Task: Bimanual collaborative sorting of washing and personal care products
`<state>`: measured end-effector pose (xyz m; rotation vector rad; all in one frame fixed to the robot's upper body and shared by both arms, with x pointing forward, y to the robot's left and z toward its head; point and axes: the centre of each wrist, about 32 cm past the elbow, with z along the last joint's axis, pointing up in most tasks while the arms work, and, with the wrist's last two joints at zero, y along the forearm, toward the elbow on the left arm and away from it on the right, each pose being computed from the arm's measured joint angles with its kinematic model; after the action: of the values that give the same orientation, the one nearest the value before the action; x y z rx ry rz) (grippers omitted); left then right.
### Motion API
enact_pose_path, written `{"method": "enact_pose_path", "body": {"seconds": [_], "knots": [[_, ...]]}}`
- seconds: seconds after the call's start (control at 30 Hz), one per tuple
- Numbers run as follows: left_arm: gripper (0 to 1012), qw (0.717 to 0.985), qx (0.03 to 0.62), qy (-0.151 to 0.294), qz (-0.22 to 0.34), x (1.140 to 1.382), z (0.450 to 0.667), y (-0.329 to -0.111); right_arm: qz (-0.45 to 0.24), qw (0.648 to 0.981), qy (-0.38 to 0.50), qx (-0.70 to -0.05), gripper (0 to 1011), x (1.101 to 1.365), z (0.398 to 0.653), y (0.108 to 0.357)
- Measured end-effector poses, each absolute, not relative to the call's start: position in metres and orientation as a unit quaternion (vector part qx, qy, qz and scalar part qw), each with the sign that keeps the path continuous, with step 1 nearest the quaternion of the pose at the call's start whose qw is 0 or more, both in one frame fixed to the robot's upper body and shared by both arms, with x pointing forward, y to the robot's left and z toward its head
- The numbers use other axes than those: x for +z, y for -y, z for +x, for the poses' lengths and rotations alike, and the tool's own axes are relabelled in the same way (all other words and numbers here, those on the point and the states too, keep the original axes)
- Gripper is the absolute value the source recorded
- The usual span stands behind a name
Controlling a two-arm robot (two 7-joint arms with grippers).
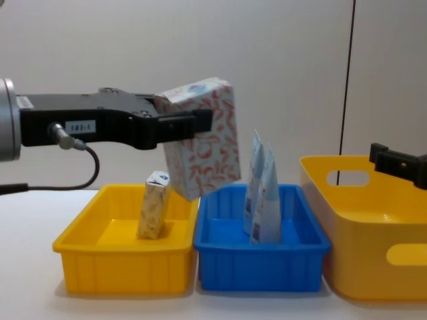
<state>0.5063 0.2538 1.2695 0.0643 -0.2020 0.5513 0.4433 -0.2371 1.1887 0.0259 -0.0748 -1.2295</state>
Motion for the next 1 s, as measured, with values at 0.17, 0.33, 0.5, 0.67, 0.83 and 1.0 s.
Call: {"method": "enact_pose_path", "body": {"seconds": [0.17,0.33,0.5,0.67,0.83,1.0], "knots": [[407,0.967,0.229,0.103,0.029,1.268,0.514,-0.250,0.012,0.816,0.035,-0.577,1000,1.189,0.443,0.237],[407,0.975,0.193,0.104,0.025,1.264,0.525,-0.243,0.012,0.816,0.035,-0.577,1000,1.189,0.443,0.237],[407,0.983,0.151,0.105,0.015,1.259,0.539,-0.232,0.012,0.816,0.035,-0.577,1000,1.189,0.443,0.237],[407,0.988,0.114,0.108,0.006,1.254,0.551,-0.223,0.012,0.816,0.035,-0.577,1000,1.189,0.443,0.237],[407,0.990,0.083,0.112,-0.001,1.250,0.561,-0.216,0.012,0.816,0.035,-0.577,1000,1.189,0.443,0.237],[407,0.991,0.064,0.114,-0.005,1.248,0.566,-0.213,0.012,0.816,0.035,-0.577,1000,1.189,0.443,0.237]]}}
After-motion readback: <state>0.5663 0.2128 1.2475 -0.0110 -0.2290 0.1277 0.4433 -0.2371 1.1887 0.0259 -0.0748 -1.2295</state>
